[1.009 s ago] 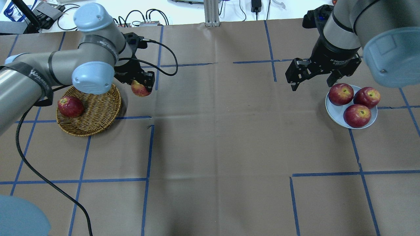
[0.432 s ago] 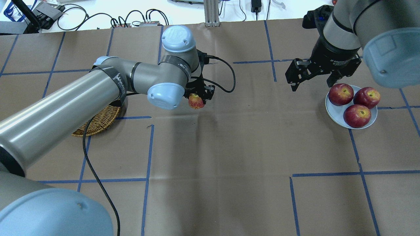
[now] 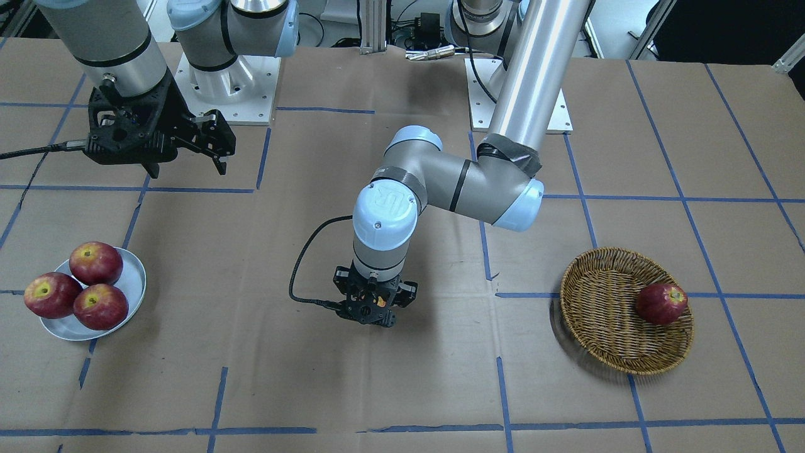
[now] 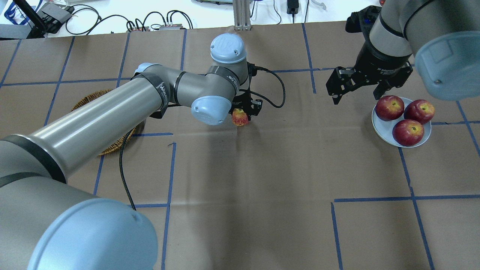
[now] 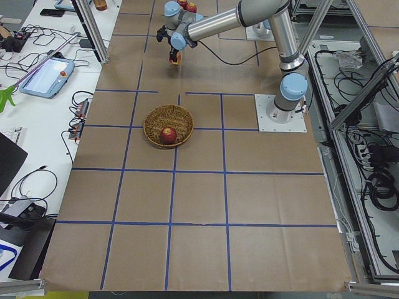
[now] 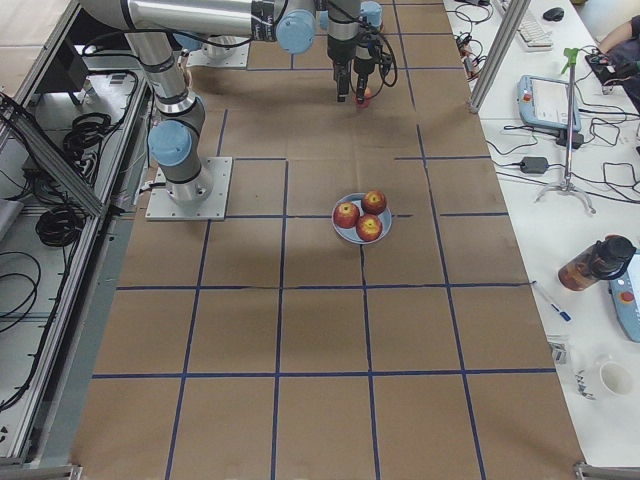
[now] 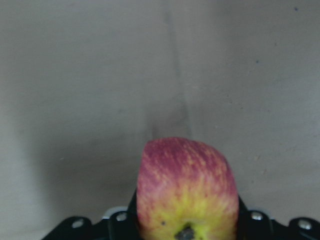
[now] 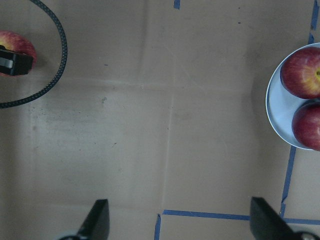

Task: Transfer apple from basket to plate
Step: 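Carry the apple with the left gripper to the table center and set it down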

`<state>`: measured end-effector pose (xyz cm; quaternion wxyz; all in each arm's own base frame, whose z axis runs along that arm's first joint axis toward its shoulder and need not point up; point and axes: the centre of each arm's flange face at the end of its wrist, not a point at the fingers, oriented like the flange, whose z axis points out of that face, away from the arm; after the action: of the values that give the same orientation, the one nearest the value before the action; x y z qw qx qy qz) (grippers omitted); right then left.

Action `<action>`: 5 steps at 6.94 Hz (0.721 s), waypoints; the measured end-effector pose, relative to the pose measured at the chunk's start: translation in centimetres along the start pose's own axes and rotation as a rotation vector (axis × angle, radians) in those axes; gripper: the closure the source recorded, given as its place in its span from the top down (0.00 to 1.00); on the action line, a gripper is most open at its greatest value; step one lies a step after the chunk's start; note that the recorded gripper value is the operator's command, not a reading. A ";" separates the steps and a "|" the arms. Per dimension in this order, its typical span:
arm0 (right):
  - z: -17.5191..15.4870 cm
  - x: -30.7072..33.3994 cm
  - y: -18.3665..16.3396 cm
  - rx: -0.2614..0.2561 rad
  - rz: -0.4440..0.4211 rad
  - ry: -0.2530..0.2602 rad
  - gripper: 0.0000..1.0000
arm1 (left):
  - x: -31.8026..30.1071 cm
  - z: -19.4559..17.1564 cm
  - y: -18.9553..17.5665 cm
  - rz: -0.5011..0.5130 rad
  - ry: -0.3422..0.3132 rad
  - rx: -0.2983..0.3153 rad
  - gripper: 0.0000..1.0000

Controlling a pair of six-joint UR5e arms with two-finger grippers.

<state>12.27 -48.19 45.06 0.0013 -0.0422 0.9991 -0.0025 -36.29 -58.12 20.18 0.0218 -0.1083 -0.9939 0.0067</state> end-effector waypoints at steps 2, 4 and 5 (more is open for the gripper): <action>-0.1 0.0 0.0 0.001 0.000 0.000 1.00 | 0.9 0.5 0.3 0.014 -0.006 -0.007 0.98; 0.0 0.0 0.0 0.001 0.000 0.000 1.00 | 1.0 0.3 0.7 0.015 -0.006 -0.014 0.99; -0.1 0.0 0.0 0.001 0.000 0.000 1.00 | 0.8 -0.7 0.7 0.012 -0.006 -0.014 0.99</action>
<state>12.27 -48.21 45.12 0.0013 -0.0422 0.9991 -0.0031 -36.88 -57.26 20.88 0.0178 -0.1144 -0.9933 0.0005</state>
